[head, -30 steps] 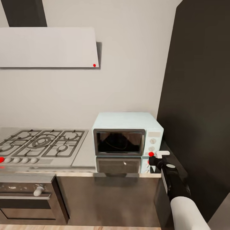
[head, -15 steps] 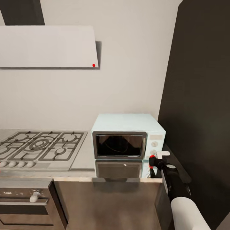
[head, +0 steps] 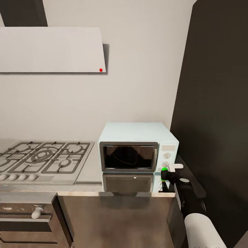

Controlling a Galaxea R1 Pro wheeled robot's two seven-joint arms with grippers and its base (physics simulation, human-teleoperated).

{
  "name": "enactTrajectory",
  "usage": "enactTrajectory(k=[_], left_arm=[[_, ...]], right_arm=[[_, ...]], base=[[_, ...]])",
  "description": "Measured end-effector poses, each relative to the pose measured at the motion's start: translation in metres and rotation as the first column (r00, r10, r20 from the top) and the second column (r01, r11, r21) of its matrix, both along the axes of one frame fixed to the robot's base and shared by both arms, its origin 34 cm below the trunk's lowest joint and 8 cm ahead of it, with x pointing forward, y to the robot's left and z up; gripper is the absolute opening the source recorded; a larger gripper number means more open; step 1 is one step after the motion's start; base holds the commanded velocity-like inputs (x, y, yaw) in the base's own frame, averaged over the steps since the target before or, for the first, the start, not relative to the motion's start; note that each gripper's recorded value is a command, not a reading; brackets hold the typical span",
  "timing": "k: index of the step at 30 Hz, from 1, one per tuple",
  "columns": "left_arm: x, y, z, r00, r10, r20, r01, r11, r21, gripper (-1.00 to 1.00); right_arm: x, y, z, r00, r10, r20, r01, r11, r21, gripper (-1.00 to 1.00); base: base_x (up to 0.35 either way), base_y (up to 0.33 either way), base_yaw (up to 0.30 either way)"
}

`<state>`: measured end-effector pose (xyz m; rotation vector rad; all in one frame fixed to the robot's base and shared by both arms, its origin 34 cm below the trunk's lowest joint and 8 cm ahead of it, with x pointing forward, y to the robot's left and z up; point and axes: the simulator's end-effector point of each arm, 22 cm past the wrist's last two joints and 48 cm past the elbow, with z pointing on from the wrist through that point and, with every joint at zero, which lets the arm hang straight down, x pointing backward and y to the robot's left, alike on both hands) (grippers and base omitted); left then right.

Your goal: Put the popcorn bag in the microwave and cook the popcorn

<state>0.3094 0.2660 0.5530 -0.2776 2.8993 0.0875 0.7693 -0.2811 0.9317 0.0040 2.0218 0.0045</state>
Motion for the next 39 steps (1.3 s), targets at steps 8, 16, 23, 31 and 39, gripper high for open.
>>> enactTrajectory(k=[8, 16, 23, 31, 39], left_arm=[[0.016, -0.001, 0.004, 0.997, 0.008, 0.077, -0.009, 1.000, 0.009, 1.00], [0.017, -0.001, 0.004, 0.997, 0.009, 0.079, -0.009, 1.000, 0.009, 1.00], [0.016, 0.000, 0.004, 0.997, 0.010, 0.078, -0.011, 1.000, 0.009, 1.00], [0.016, 0.002, 0.004, 0.997, 0.010, 0.077, -0.011, 1.000, 0.011, 1.00], [0.015, 0.003, 0.004, 0.997, 0.009, 0.074, -0.010, 1.000, 0.012, 1.00]], right_arm=[[0.006, -0.001, 0.012, 1.000, 0.002, 0.021, -0.002, 1.000, 0.001, -1.00], [0.009, -0.007, 0.029, 0.999, -0.008, 0.047, 0.009, 1.000, -0.010, -1.00], [-0.004, -0.020, 0.029, 0.995, -0.059, -0.078, 0.061, 0.998, 0.024, -1.00], [-0.076, 0.000, -0.105, 0.936, -0.017, -0.351, 0.038, 0.998, 0.052, -1.00], [-0.226, 0.039, -0.288, 0.824, 0.121, -0.554, -0.079, 0.992, 0.100, -1.00]], base=[[-0.334, 0.000, 0.000], [-0.339, 0.000, 0.000], [-0.337, 0.000, 0.000], [-0.163, 0.000, 0.000], [-0.001, 0.000, 0.000]])
